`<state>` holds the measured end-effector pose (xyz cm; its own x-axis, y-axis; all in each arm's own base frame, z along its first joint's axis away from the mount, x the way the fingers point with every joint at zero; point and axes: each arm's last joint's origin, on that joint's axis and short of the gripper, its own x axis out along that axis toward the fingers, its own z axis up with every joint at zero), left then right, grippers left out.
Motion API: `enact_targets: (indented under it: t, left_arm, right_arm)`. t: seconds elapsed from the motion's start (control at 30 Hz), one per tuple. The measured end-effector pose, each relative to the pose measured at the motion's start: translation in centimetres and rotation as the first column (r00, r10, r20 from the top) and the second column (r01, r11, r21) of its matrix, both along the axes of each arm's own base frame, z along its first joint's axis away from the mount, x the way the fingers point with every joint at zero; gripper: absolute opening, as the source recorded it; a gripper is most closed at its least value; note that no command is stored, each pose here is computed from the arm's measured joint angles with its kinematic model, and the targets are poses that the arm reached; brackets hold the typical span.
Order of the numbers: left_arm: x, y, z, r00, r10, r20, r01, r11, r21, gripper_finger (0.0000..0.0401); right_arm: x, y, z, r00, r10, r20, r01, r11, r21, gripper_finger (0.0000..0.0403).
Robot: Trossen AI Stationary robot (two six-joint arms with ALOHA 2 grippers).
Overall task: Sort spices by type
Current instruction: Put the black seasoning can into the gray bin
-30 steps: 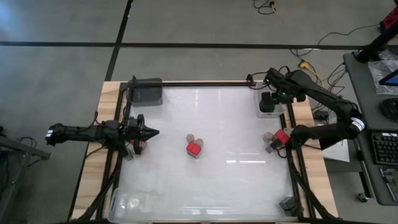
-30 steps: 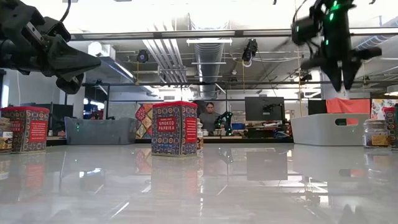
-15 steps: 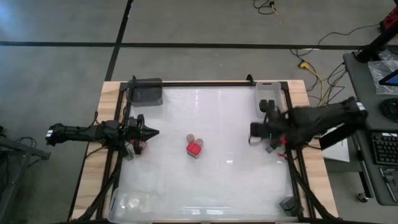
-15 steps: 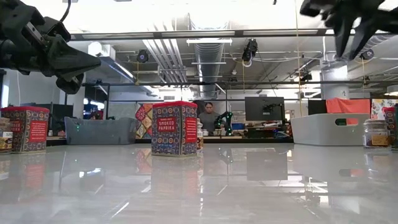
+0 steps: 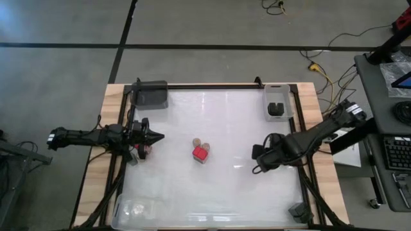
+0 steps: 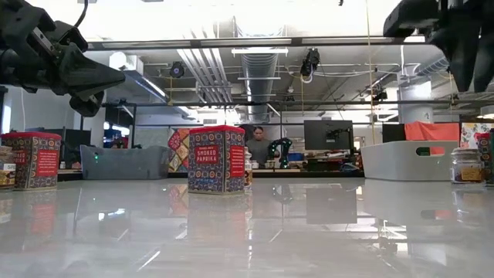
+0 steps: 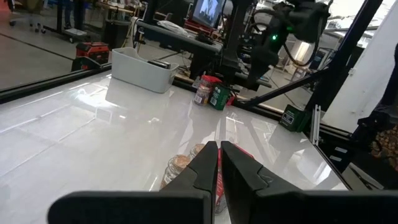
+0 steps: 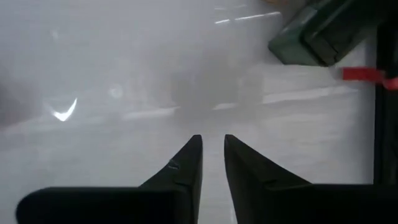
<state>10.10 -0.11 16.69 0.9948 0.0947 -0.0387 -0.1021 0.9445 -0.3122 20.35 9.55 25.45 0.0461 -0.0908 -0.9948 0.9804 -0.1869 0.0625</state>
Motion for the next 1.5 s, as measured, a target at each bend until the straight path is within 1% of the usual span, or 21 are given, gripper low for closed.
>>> enact_targets:
  t: [0.13,0.33,0.5,0.63,0.8,0.9,0.97,1.03,1.13,1.23,1.33,1.5]
  left_arm:
    - [0.0,0.0,0.0,1.000,0.000,0.000,0.000,1.000,0.000,0.0004]
    - [0.0,0.0,0.0,1.000,0.000,0.000,0.000,1.000,0.000,0.0004]
    - [0.0,0.0,0.0,1.000,0.000,0.000,0.000,1.000,0.000,0.0004]
    - [0.0,0.0,0.0,1.000,0.000,0.000,0.000,1.000,0.000,0.0004]
    - [0.0,0.0,0.0,1.000,0.000,0.000,0.000,1.000,0.000,0.0004]
    - [0.0,0.0,0.0,1.000,0.000,0.000,0.000,1.000,0.000,0.0004]
    - [0.0,0.0,0.0,1.000,0.000,0.000,0.000,1.000,0.000,0.0004]
    - [0.0,0.0,0.0,1.000,0.000,-0.001,0.000,1.000,0.000,0.0004]
    - [0.0,0.0,0.0,1.000,0.000,-0.001,0.000,1.000,0.000,0.0004]
    - [0.0,0.0,0.0,1.000,0.000,-0.001,0.000,1.000,0.000,0.0004]
    - [0.0,0.0,0.0,1.000,0.000,-0.001,0.000,1.000,0.000,0.0004]
    - [0.0,0.0,0.0,1.000,0.000,-0.001,0.000,1.000,0.000,0.0004]
  right_arm:
    - [0.4,0.3,-1.4,0.996,-0.063,-0.070,0.062,0.998,-0.030,0.0103]
    - [0.8,0.1,-3.0,0.964,-0.138,-0.228,0.130,0.990,-0.053,0.0196]
    - [0.5,-0.1,-3.3,0.923,-0.203,-0.326,0.193,0.979,-0.063,0.0266]
    - [-0.2,-0.4,-3.2,0.886,-0.243,-0.396,0.217,0.970,-0.109,0.0307]
    - [-0.6,-2.0,-4.6,0.855,-0.303,-0.422,0.255,0.952,-0.168,0.0340]
    - [-1.1,-2.9,-5.3,0.835,-0.334,-0.438,0.280,0.942,-0.185,0.0352]
    - [-1.5,-3.4,-5.5,0.832,-0.346,-0.433,0.292,0.938,-0.189,0.0354]
    - [-1.7,-3.6,-5.9,0.834,-0.352,-0.426,0.299,0.935,-0.189,0.0352]
    - [-1.9,-4.1,-6.4,0.836,-0.364,-0.411,0.300,0.930,-0.213,0.0345]
    - [-1.8,-4.6,-6.8,0.846,-0.369,-0.384,0.295,0.925,-0.239,0.0331]
    - [-2.1,-4.9,-7.2,0.840,-0.374,-0.393,0.290,0.922,-0.257,0.0311]
    - [-1.7,-4.9,-7.7,0.864,-0.357,-0.354,0.293,0.930,-0.221,0.0266]
